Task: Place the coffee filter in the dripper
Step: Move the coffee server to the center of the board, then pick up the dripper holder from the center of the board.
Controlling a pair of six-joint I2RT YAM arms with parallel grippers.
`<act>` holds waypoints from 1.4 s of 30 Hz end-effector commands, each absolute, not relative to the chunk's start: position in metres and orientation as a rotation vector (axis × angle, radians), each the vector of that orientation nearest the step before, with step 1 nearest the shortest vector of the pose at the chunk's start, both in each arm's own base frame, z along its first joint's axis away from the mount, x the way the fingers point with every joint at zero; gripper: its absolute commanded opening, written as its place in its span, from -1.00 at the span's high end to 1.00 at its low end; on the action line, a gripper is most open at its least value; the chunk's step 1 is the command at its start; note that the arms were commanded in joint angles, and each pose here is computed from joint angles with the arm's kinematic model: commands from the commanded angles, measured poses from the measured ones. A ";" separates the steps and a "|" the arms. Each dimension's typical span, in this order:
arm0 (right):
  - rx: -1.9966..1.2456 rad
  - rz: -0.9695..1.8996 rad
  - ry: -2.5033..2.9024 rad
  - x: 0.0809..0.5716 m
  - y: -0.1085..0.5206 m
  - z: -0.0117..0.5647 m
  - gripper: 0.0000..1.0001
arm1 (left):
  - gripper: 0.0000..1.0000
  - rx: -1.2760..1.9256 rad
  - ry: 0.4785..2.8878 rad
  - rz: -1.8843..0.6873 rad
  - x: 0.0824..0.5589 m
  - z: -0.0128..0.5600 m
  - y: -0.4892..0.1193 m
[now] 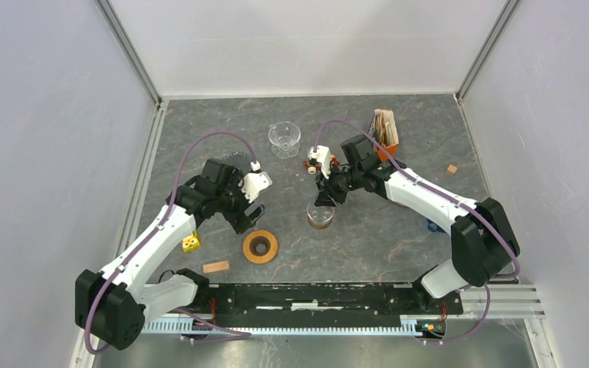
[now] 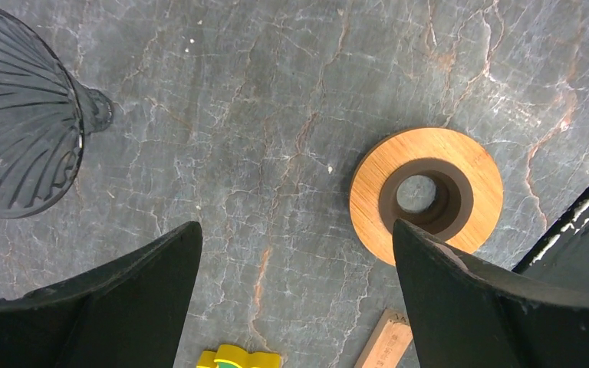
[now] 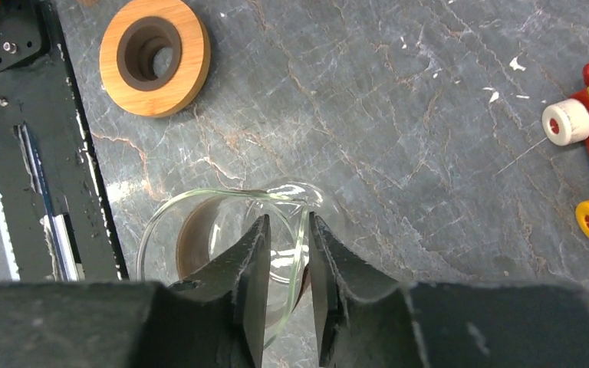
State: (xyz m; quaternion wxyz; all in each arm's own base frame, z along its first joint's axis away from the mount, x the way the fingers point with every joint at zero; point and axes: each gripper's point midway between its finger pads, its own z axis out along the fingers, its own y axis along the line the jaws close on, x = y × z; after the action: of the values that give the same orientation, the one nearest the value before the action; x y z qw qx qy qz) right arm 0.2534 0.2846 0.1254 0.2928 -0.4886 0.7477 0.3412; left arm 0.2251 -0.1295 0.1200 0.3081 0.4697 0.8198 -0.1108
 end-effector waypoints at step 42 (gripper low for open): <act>-1.211 0.554 1.818 0.282 0.207 0.200 -0.25 | 0.06 1.595 2.296 -0.296 0.190 0.022 -0.158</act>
State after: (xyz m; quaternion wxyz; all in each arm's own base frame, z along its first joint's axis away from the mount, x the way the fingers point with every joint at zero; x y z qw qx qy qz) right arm 0.2776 0.2111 0.1908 0.4110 -0.4921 0.7321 0.2301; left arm 0.1870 -0.1479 0.0190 0.1475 0.5546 0.8141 -0.0885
